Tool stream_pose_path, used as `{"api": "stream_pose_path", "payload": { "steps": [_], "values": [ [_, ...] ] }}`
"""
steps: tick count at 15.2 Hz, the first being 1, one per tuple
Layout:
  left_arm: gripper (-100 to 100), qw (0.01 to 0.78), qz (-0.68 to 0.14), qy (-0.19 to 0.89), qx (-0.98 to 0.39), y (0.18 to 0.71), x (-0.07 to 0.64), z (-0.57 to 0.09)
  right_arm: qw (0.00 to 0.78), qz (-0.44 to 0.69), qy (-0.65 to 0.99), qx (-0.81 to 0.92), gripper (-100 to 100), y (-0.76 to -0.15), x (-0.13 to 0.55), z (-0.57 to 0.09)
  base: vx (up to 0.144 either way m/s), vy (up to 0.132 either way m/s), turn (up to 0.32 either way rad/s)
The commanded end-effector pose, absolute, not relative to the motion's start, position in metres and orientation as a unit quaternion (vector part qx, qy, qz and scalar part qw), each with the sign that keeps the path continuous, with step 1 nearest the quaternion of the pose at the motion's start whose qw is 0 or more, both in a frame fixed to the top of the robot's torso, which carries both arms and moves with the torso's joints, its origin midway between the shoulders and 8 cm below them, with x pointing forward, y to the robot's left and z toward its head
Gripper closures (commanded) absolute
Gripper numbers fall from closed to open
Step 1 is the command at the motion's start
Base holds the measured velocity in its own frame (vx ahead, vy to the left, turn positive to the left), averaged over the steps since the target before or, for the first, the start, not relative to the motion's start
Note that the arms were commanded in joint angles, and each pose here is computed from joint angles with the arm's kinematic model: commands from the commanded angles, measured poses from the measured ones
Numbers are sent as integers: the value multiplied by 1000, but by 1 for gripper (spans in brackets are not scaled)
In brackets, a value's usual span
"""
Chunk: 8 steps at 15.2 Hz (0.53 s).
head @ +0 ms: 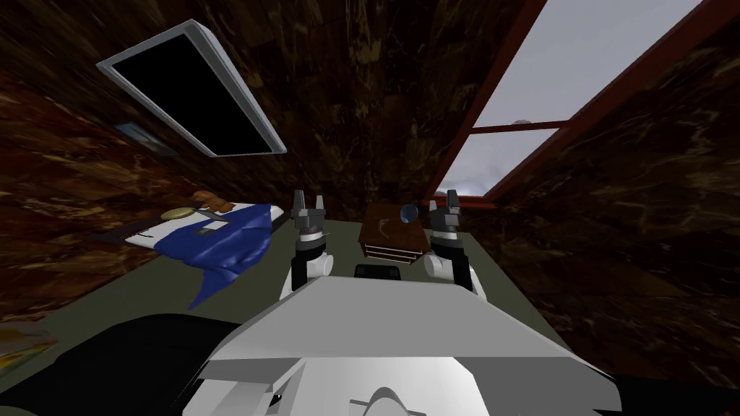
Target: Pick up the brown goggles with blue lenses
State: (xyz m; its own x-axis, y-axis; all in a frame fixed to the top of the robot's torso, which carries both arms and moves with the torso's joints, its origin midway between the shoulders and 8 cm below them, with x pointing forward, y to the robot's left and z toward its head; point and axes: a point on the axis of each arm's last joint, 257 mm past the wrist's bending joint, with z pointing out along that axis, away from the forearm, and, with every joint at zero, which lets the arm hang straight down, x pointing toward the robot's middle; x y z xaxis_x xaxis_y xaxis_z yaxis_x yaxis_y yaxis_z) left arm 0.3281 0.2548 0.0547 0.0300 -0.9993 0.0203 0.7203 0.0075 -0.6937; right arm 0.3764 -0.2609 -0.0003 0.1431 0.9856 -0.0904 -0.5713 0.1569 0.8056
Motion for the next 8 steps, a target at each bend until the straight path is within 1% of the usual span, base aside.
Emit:
{"api": "stream_pose_path", "payload": {
  "steps": [1,4,8],
  "values": [
    [0,663,-649,254,-275,255,328,55,691,556,347,305,-100,-258,378,-7,-1,2,47],
    [0,663,-649,254,-275,255,328,55,701,530,383,284,-100,-255,382,-21,-2,4,132],
    [0,663,-649,254,-275,255,328,55,719,467,455,240,-100,-253,390,-57,-2,5,145]
  ]
}}
